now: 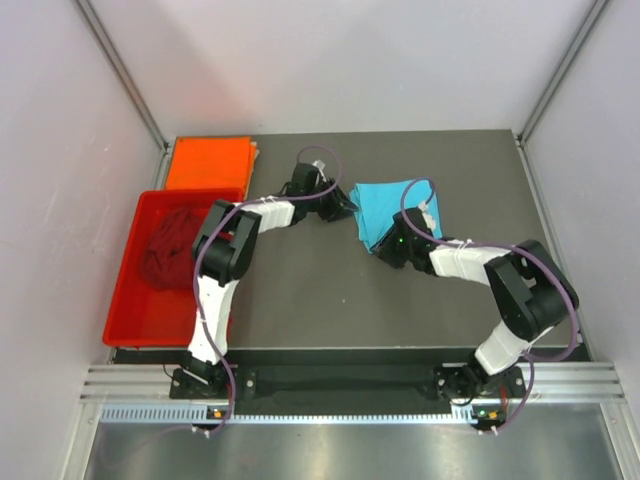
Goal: Fold and stack the t-shirts
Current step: Fold the tshirt
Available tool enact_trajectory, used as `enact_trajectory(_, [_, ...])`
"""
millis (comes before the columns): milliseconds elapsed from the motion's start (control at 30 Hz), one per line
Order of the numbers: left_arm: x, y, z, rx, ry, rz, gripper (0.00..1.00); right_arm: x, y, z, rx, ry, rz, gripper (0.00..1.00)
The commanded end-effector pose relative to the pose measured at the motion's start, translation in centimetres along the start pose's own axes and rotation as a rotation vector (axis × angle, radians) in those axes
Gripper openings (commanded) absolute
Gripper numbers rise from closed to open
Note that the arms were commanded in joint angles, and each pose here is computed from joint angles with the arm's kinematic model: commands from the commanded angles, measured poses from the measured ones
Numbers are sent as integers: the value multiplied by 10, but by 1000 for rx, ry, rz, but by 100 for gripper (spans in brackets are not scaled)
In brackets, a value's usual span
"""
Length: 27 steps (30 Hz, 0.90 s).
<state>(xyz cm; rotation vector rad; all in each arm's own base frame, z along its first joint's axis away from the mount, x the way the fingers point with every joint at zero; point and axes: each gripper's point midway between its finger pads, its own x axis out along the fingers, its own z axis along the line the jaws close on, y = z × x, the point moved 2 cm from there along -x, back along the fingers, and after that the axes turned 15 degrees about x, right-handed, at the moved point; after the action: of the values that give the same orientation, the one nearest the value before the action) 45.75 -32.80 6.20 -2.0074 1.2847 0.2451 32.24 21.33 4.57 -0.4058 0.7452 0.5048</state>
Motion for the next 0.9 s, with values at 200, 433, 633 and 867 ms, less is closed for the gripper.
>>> enact_trajectory(200, [-36,14,-39,108,59,-28,34,-61,-24,42,-211,-29,16,42])
enact_trajectory(433, [-15,42,-34,119,11,24,35,-77,-53,31,-195,-54,-16,44])
enact_trajectory(633, [-3,60,-21,129,-75,61,36,-73,-67,26,-237,-56,4,46])
enact_trajectory(867, [-15,58,-31,135,-58,55,33,-66,-96,1,-242,38,-50,46])
